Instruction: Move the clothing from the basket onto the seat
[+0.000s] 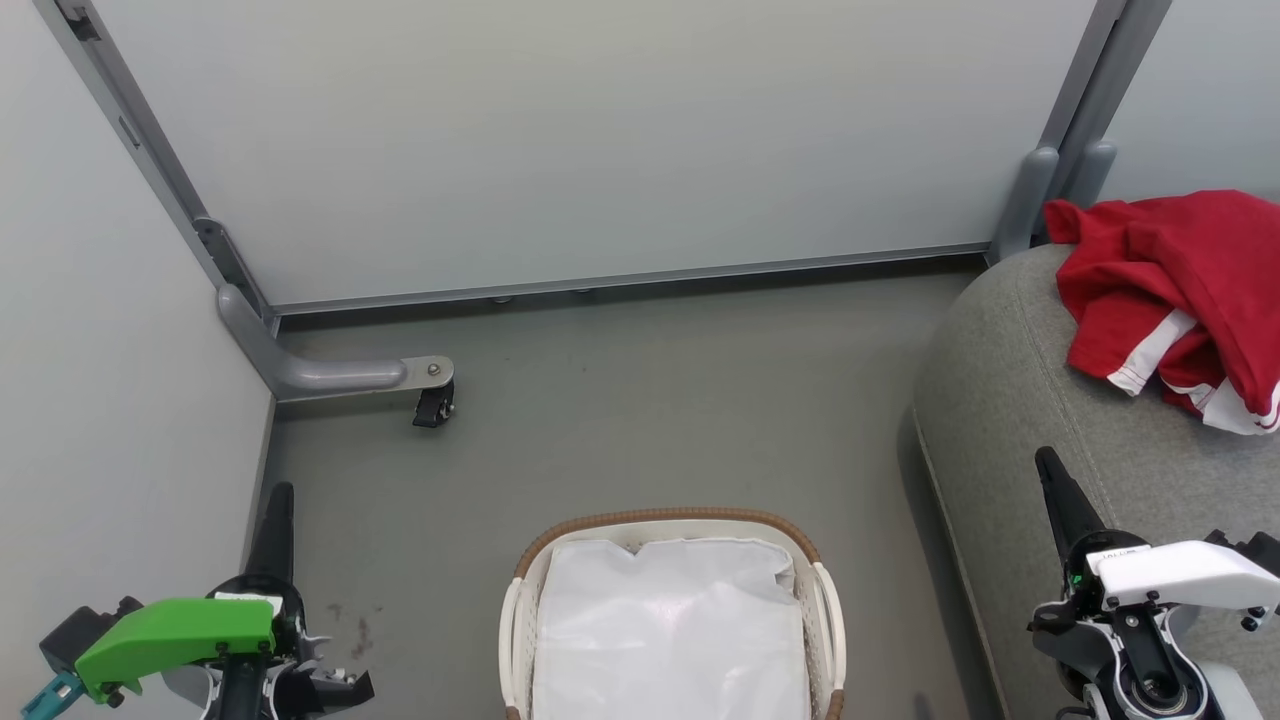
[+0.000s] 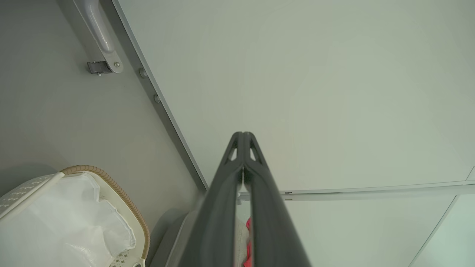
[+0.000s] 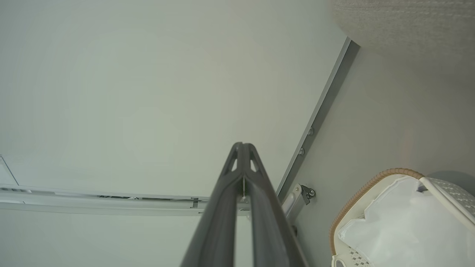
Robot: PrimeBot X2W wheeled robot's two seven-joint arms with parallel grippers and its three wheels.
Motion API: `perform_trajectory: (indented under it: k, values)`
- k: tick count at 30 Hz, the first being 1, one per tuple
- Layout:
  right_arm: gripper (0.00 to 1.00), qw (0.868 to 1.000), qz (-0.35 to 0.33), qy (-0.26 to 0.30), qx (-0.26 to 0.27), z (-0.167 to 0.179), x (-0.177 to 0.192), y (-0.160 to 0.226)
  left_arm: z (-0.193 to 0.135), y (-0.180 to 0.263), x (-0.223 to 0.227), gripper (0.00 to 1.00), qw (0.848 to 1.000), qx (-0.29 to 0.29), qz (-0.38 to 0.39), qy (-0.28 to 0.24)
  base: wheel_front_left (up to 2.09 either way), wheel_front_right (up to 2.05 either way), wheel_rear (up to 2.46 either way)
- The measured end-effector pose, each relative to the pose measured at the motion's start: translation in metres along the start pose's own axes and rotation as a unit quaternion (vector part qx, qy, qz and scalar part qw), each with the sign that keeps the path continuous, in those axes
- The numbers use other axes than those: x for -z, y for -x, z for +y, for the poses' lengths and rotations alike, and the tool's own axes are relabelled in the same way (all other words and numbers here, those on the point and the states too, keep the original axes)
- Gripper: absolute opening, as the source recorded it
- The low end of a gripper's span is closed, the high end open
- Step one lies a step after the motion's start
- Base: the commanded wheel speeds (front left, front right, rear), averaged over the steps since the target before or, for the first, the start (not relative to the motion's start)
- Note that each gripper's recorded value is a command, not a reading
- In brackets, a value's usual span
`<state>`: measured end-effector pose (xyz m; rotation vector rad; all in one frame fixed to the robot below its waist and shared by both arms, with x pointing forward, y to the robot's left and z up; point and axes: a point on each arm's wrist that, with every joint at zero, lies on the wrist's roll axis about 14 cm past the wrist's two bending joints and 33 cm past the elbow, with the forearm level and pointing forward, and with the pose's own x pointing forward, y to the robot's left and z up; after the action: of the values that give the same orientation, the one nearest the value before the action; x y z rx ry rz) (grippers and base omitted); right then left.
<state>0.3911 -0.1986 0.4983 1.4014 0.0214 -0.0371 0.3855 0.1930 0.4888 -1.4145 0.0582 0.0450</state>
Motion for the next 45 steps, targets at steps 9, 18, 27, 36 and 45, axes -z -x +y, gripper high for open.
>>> perform_trajectory:
  k: [9, 18, 27, 36, 45]
  values:
    - [0.0, 0.999, 0.002, -0.032, -0.006, 0.003, -0.001, 0.001, -0.003, 0.0, -0.003, 0.0, 1.0, 0.007, -0.001, 0.03, 0.0, 0.0, 0.0]
    - [0.0, 0.998, 0.004, -0.062, -0.014, 0.007, -0.001, 0.001, -0.008, 0.0, -0.006, 0.0, 0.998, 0.016, -0.002, 0.058, 0.0, 0.0, 0.0]
    - [0.0, 0.996, 0.007, -0.087, -0.02, 0.009, -0.002, 0.001, -0.014, -0.001, -0.009, 0.0, 0.996, 0.028, -0.004, 0.08, 0.0, 0.0, 0.0]
    - [0.0, 0.996, 0.007, -0.087, -0.02, 0.009, -0.002, 0.001, -0.014, -0.001, -0.009, 0.0, 0.996, 0.028, -0.004, 0.08, 0.0, 0.0, 0.0]
    - [0.0, 0.996, 0.007, -0.087, -0.02, 0.009, -0.002, 0.001, -0.014, -0.001, -0.009, 0.0, 0.996, 0.028, -0.004, 0.08, 0.0, 0.0, 0.0]
